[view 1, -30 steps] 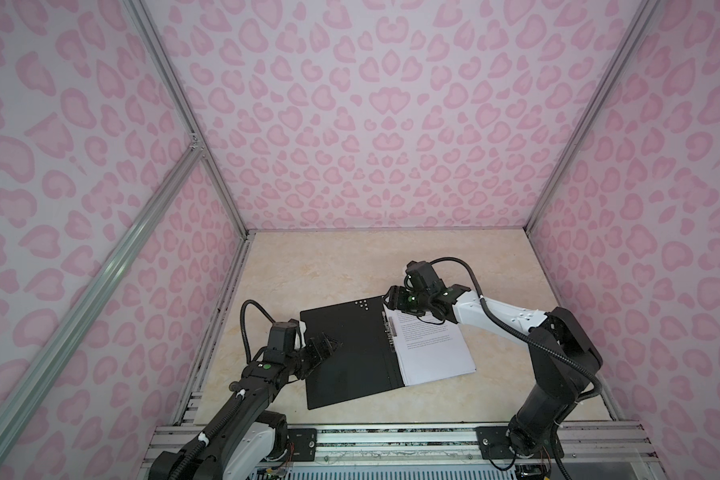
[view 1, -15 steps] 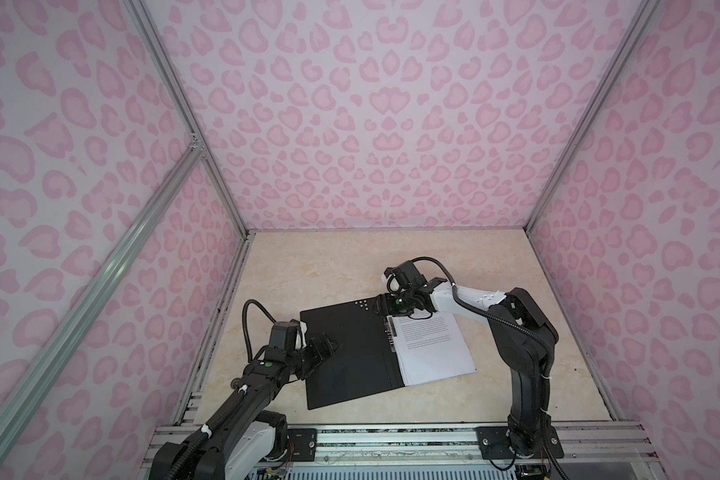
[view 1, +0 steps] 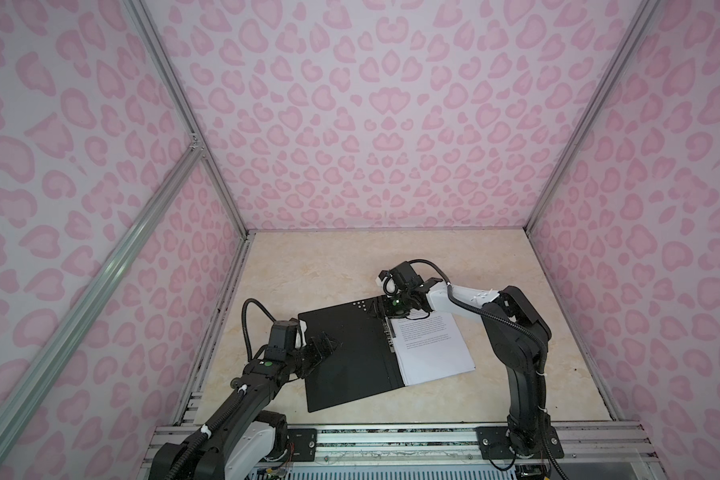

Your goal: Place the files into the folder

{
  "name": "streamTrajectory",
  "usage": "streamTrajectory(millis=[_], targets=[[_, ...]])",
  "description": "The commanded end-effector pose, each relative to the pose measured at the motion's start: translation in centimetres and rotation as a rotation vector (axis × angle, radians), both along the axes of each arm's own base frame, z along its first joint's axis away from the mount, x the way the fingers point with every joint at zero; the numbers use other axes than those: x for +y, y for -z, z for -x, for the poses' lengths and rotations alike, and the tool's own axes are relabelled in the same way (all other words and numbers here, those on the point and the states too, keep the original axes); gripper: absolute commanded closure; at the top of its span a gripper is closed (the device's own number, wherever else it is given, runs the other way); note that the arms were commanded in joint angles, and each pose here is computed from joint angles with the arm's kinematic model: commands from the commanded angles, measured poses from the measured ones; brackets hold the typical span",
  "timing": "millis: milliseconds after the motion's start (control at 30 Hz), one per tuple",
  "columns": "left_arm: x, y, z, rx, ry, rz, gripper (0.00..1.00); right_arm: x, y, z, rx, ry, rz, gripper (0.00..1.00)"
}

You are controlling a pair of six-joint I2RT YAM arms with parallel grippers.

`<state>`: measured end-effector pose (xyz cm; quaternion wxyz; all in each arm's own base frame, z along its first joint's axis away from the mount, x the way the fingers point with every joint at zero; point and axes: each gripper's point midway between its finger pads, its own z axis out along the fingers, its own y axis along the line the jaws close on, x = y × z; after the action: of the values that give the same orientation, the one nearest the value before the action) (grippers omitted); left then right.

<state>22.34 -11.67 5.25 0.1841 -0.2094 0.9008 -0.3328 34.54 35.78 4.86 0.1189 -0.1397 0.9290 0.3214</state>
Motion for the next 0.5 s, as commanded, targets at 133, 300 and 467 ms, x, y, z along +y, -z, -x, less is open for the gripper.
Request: streamTrajectory(millis=[133, 300, 467], targets=[[0.0, -0.5, -0.5, -0.03, 0.003, -0.004, 0.03, 0.6, -1.9, 0.6, -0.032, -0.063, -0.014, 0.35], [0.0, -0.6, -0.6, -0.032, 0.002, -0.003, 0.03, 0.9, -2.7, 1.9, -0.037, -0.096, -0.026, 0.37], [0.1, -0.7, -0.6, -0.034, 0.001, -0.004, 0.03, 0.6, -4.1, 3.8, -0.052, -0.092, -0.056, 0.37]])
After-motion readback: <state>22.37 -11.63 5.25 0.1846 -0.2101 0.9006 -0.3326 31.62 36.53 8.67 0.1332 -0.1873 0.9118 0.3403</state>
